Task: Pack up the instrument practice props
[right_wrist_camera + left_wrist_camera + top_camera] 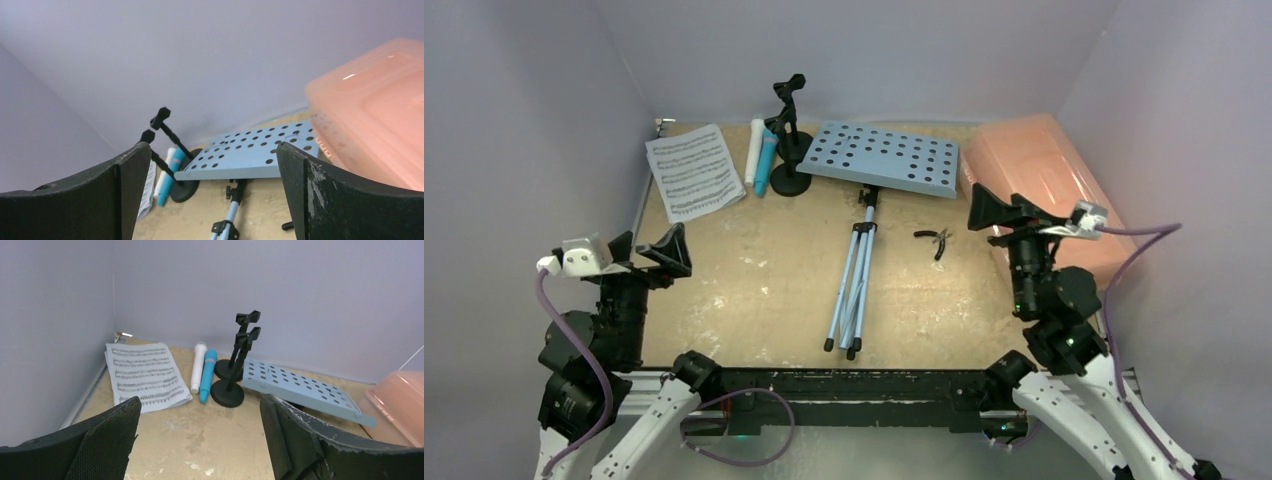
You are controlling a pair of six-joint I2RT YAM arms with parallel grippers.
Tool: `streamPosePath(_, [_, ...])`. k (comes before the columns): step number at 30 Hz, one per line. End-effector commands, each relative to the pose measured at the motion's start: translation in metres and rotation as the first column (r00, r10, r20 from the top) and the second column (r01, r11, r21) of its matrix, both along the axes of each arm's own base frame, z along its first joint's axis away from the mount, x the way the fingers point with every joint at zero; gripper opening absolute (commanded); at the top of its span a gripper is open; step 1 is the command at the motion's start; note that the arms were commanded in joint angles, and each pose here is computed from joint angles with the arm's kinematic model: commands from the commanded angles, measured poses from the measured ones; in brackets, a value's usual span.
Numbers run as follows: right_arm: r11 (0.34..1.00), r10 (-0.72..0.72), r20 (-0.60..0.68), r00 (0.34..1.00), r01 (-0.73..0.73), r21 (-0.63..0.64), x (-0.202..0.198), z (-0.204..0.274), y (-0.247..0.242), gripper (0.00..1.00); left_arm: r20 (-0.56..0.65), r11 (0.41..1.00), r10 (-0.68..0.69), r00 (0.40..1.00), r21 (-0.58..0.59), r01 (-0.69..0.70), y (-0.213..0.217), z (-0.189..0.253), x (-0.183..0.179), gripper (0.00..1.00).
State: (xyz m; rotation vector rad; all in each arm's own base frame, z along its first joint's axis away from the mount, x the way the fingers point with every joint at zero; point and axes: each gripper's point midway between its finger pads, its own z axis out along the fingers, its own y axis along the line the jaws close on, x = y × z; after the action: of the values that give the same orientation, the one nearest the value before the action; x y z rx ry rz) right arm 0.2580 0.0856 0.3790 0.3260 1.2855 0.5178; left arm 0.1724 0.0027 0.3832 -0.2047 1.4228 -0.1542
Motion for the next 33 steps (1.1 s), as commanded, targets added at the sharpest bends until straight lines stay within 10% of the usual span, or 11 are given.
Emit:
streamPosePath(1, [0.989, -0.133, -0.064, 0.989, 0.128, -0.078, -0.015, -0.012, -0.035, 0.98, 0.106, 0.999, 0.044, 0.993, 0.006, -0.045, 0.011, 0.014, -0.004, 0.88])
streamPosePath(14, [0.928, -0.352, -0.01, 0.936, 0.347, -0.137, -0.063, 0.003, -0.105, 0.98, 0.292, 0.992, 0.126, 0.948, -0.034, -0.121, 0.033, 0.011, -0.024, 0.91])
streamPosePath(33, [0.916, -0.369, 0.098, 0.924, 0.38, -0.128, -0.067, -0.008, -0.11, 0.98, 0.25, 0.991, 0.12, 0.961, 0.032, -0.132, 0.025, -0.013, -0.009, 0.99])
